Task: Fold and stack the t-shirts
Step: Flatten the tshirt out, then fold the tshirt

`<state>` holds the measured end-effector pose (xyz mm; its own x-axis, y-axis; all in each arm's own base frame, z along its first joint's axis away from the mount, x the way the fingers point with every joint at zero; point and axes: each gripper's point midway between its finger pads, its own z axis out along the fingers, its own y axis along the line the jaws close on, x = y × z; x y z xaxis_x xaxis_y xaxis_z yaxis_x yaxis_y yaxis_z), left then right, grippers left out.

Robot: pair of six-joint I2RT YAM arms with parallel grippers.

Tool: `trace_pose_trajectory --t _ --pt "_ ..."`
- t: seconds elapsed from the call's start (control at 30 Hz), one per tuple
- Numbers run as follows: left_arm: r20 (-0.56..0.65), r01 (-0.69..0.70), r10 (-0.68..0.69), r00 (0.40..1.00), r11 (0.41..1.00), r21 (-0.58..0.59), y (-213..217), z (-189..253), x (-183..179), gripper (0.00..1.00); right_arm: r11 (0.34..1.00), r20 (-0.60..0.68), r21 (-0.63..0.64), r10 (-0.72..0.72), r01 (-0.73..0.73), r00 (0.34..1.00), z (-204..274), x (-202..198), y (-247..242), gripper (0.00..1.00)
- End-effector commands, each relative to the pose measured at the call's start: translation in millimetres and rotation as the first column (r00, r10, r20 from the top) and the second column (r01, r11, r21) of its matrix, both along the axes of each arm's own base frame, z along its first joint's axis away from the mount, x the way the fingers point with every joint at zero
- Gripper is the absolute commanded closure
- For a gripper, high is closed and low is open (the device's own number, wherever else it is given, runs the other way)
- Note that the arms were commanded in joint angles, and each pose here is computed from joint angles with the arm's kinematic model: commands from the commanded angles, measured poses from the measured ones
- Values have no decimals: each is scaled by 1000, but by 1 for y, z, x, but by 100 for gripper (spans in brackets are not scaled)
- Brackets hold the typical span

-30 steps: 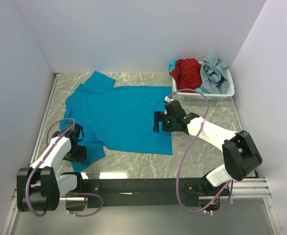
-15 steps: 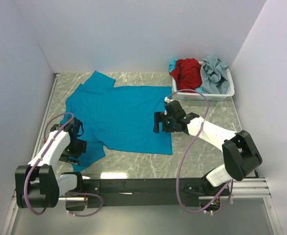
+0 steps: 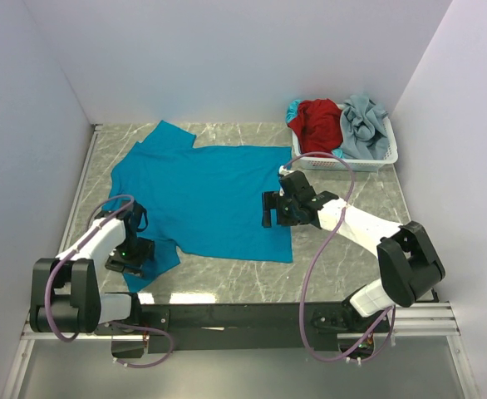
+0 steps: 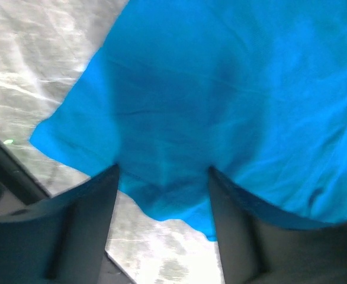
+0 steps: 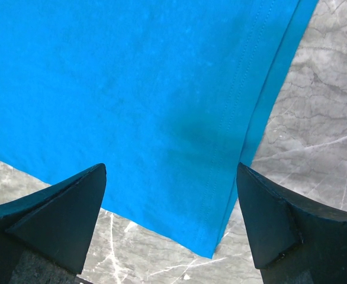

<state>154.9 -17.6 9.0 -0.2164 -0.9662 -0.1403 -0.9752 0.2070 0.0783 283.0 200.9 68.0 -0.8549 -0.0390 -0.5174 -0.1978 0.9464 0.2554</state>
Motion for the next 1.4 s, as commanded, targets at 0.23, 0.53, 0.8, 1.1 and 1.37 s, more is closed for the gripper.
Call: trace_pose_trajectory --t 0.23,0.53,0.8,1.1,1.37 --pt "-22 -13 14 1000 1000 19 0 -23 -18 71 1000 39 -5 -12 12 999 9 3 -7 4" --pt "-31 18 -18 999 1000 12 0 -22 -17 99 1000 33 -1 -15 15 999 8 -14 -16 4" --pt "3 83 -83 997 997 8 0 -9 -12 99 999 -19 -38 -9 9 1000 -5 -60 -18 4" --pt "31 111 -111 993 994 11 -1 -2 -9 99 997 -94 -65 -38 32 995 -38 -84 -22 7" --pt "47 117 -118 992 993 21 1 -1 -7 99 994 -133 -85 -81 70 988 -60 -84 -21 19"
